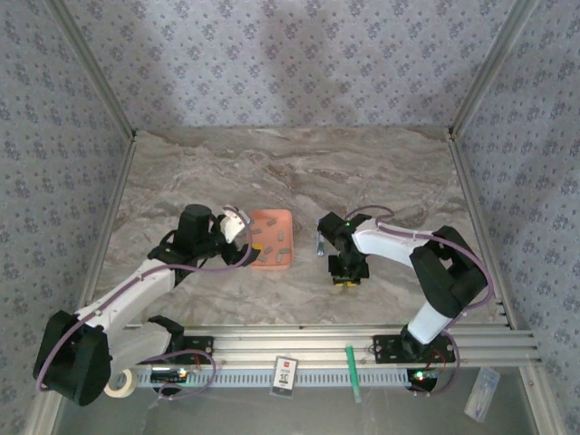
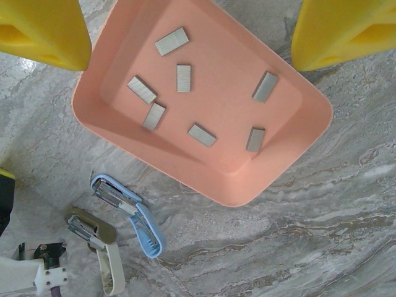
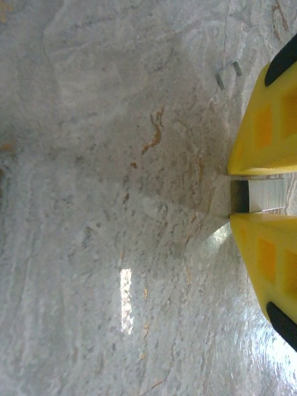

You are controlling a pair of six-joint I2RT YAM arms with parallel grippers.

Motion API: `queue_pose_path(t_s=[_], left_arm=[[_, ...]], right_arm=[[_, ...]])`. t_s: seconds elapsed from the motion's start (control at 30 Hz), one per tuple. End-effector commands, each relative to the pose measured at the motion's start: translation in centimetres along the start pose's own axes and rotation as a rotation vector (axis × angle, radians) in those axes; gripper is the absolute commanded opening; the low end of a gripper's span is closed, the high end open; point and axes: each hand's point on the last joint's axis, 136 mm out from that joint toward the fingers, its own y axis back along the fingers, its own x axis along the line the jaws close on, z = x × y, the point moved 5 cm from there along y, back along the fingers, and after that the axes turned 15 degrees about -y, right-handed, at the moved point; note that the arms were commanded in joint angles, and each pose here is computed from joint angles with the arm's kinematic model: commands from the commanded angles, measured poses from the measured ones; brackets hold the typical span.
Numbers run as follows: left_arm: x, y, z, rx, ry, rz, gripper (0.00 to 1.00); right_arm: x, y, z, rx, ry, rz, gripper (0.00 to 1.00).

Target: Load the staples into the stapler

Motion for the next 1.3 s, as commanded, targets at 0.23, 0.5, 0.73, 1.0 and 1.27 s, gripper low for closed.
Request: queue_pose_path(t_s=[0.23, 0.5, 0.73, 1.0, 1.27], left_arm=[[0.2, 0.1, 1.0, -0.03, -0.015, 0.011, 0.84], [0.6, -0.5, 1.0, -0.013, 0.012, 0.042, 0.84], [1.9, -0.9, 2.3, -0.039, 0.028, 0.084, 0.84], [3.4, -3.3, 2.4, -0.045, 0.007, 0.11, 0.84], [3.2, -4.4, 1.2, -0.037, 0.045, 0.097, 0.84]], right_arm=[[-0.1, 0.4, -0.1, -0.047, -0.009, -0.016, 0.15], [-0.3, 5.8, 2.1, -0.269, -0.077, 0.085, 0.14], [-0.4, 8.6, 5.2, -0.443, -0.073, 0.094, 0.13], [-0.3, 8.1, 7.1, -0.499, -0.101, 0.138, 0.13], [0.6, 5.8, 7.9, -0.476, -0.09, 0.144, 0.13]])
